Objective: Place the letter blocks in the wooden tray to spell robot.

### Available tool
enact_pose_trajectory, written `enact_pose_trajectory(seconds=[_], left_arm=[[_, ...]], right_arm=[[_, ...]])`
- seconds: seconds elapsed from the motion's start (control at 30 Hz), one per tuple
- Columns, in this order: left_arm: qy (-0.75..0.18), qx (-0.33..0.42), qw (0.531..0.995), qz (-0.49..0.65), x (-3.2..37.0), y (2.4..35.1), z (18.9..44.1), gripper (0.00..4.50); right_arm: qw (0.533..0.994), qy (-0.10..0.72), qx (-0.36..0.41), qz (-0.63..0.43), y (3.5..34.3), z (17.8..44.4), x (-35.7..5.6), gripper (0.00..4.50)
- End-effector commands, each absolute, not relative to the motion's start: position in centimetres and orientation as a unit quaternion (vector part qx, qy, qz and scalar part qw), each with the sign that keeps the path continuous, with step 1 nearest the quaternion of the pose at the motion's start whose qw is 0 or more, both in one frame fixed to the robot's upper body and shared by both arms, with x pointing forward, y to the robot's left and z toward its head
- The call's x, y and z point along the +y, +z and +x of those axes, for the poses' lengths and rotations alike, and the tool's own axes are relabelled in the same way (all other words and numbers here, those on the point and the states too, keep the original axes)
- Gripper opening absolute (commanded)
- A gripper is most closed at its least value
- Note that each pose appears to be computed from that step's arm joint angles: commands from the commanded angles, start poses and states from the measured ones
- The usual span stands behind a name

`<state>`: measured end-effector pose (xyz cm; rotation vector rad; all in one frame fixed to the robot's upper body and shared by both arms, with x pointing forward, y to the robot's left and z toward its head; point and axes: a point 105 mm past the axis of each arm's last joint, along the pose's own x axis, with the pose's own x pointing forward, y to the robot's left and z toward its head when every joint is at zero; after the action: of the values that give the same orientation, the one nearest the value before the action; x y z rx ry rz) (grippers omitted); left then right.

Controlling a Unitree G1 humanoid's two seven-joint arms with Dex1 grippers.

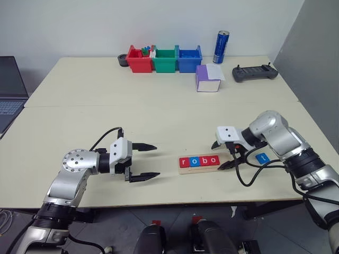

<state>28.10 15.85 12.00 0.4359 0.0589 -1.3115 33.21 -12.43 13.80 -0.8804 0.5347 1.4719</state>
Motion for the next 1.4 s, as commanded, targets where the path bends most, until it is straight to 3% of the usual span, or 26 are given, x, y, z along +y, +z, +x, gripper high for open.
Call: enact_pose_trajectory(seconds=[0.03, 0.23, 0.33, 0.4, 0.47, 0.73, 1.03, 1.4], left_arm=[[-0.600, 0.008, 0.770, 0.217, 16.0, 13.0, 28.0, 4.50], [-0.600, 0.009, 0.770, 0.217, 16.0, 13.0, 28.0, 4.50], [-0.603, 0.008, 0.768, 0.216, 15.9, 13.0, 27.9, 4.50], [-0.602, 0.007, 0.768, 0.216, 15.9, 13.0, 27.8, 4.50], [-0.602, 0.006, 0.769, 0.215, 15.8, 13.0, 27.7, 4.50], [-0.602, 0.008, 0.771, 0.208, 15.6, 12.8, 27.6, 4.50], [-0.612, 0.006, 0.763, 0.206, 15.1, 12.6, 28.0, 4.50], [-0.625, 0.010, 0.753, 0.205, 14.8, 12.3, 28.1, 4.50]], right_arm=[[0.630, 0.651, 0.206, -0.369, 16.7, 32.6, -13.2, 4.46], [0.664, 0.626, 0.237, -0.333, 16.3, 32.3, -16.8, 4.46], [0.697, 0.606, 0.233, -0.304, 17.6, 32.2, -18.1, 4.46], [0.747, 0.572, 0.207, -0.270, 19.9, 32.3, -19.2, 4.46], [0.776, 0.548, 0.196, -0.244, 21.2, 31.4, -20.1, 4.46], [0.842, 0.455, 0.217, -0.191, 21.3, 28.8, -23.1, 4.46], [0.891, 0.286, 0.306, -0.173, 16.6, 29.2, -27.9, 4.46], [0.924, 0.169, 0.334, -0.081, 14.2, 30.1, -27.5, 4.46]])
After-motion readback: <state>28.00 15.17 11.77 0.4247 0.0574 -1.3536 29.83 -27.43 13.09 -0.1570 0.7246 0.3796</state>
